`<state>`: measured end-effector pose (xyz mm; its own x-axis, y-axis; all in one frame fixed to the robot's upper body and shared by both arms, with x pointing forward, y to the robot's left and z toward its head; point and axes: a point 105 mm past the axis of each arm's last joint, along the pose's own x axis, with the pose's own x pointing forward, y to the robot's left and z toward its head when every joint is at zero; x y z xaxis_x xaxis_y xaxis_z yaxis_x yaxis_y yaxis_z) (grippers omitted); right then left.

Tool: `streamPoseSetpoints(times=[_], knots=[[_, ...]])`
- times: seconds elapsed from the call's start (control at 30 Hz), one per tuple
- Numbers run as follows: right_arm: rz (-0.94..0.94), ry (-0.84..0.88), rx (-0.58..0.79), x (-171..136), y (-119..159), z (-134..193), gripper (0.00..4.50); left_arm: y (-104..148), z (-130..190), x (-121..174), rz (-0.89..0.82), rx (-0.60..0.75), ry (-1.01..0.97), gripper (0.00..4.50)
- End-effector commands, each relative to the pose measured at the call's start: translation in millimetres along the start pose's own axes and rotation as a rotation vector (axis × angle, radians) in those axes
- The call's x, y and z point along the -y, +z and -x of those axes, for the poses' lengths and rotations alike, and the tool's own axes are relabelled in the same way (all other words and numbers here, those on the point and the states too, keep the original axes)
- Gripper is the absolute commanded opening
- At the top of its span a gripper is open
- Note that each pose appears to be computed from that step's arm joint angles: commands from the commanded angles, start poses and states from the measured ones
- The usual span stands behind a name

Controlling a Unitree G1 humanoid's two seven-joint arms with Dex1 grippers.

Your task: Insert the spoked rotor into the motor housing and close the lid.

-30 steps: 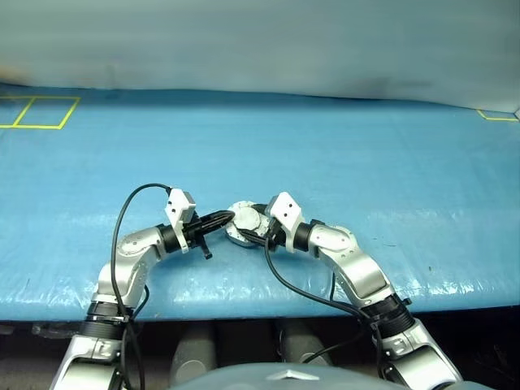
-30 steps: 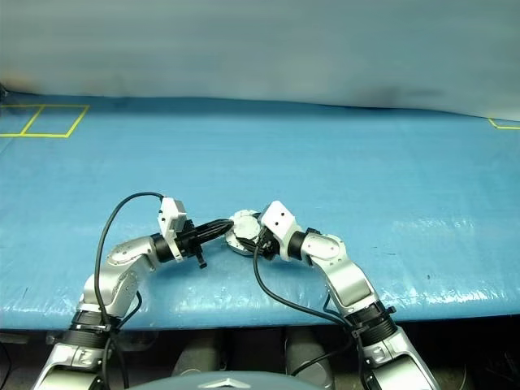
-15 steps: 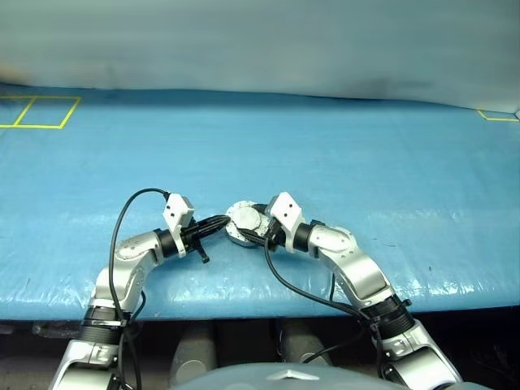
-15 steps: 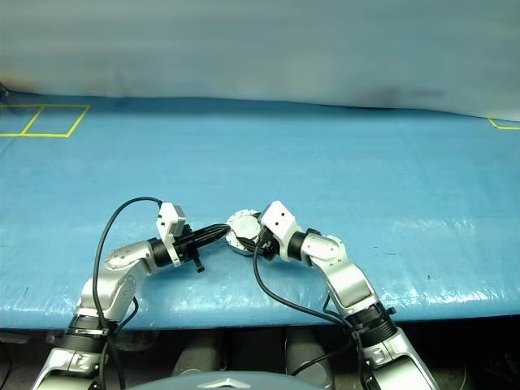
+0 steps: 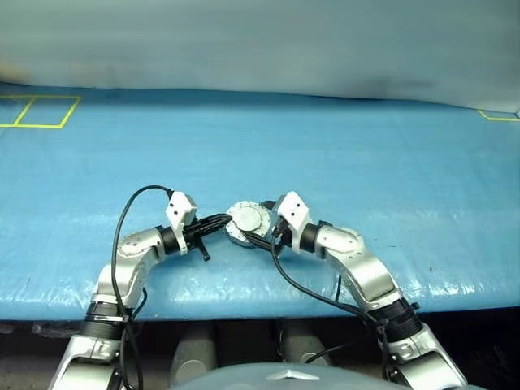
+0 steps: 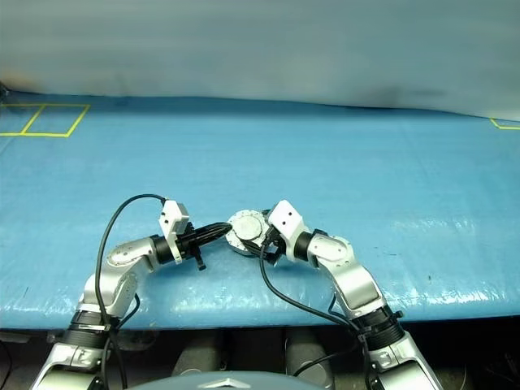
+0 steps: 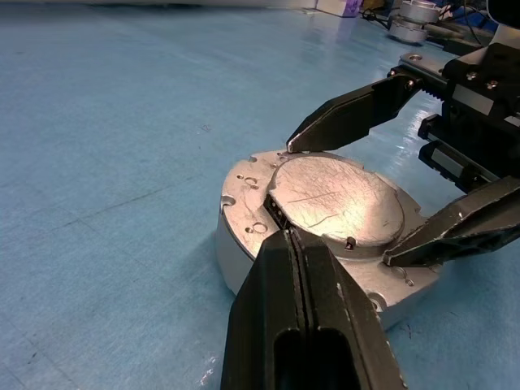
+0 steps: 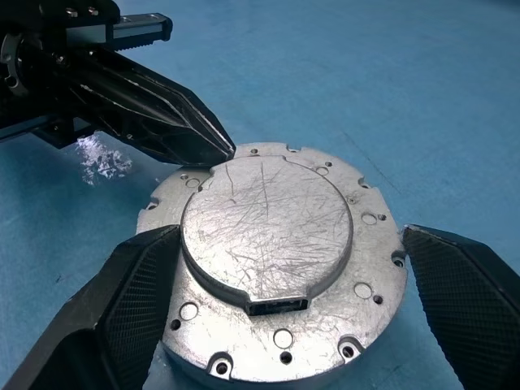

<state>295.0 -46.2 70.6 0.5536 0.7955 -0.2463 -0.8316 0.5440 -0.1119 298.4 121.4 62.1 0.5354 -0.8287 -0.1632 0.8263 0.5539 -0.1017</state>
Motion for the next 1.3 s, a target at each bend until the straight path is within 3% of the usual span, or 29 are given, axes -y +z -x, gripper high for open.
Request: streamPoseSetpoints(times=[0.03,0.27,0.43,0.6,1.1,1.2,1.3], knots=[[-0.016,-0.035,0.107,2.9,29.0,11.1,4.47,-1.0,-3.0,3.8,-0.009,-0.001,-0.019,0.00],[-0.308,-0.132,0.245,15.3,49.4,32.6,4.47,-2.4,-0.3,2.7,-0.004,0.002,-0.007,0.00],[-0.623,-0.211,0.138,24.9,8.5,39.2,4.47,-2.4,-1.2,3.1,-0.004,0.006,-0.006,0.00],[-0.883,-0.174,0.082,8.3,-16.7,35.0,4.47,-2.8,-1.8,3.3,-0.004,0.008,-0.007,0.00],[-1.234,-0.038,0.192,-9.0,-6.8,16.8,4.47,-4.6,1.0,2.4,-0.009,0.001,0.005,0.00],[-1.274,-0.031,0.223,-6.1,-4.2,16.6,3.87,-6.7,1.9,2.9,-0.009,-0.005,0.009,0.00],[-1.285,-0.018,0.241,-4.7,-0.3,16.9,2.90,-7.8,2.4,3.3,-0.008,-0.008,0.010,0.00]])
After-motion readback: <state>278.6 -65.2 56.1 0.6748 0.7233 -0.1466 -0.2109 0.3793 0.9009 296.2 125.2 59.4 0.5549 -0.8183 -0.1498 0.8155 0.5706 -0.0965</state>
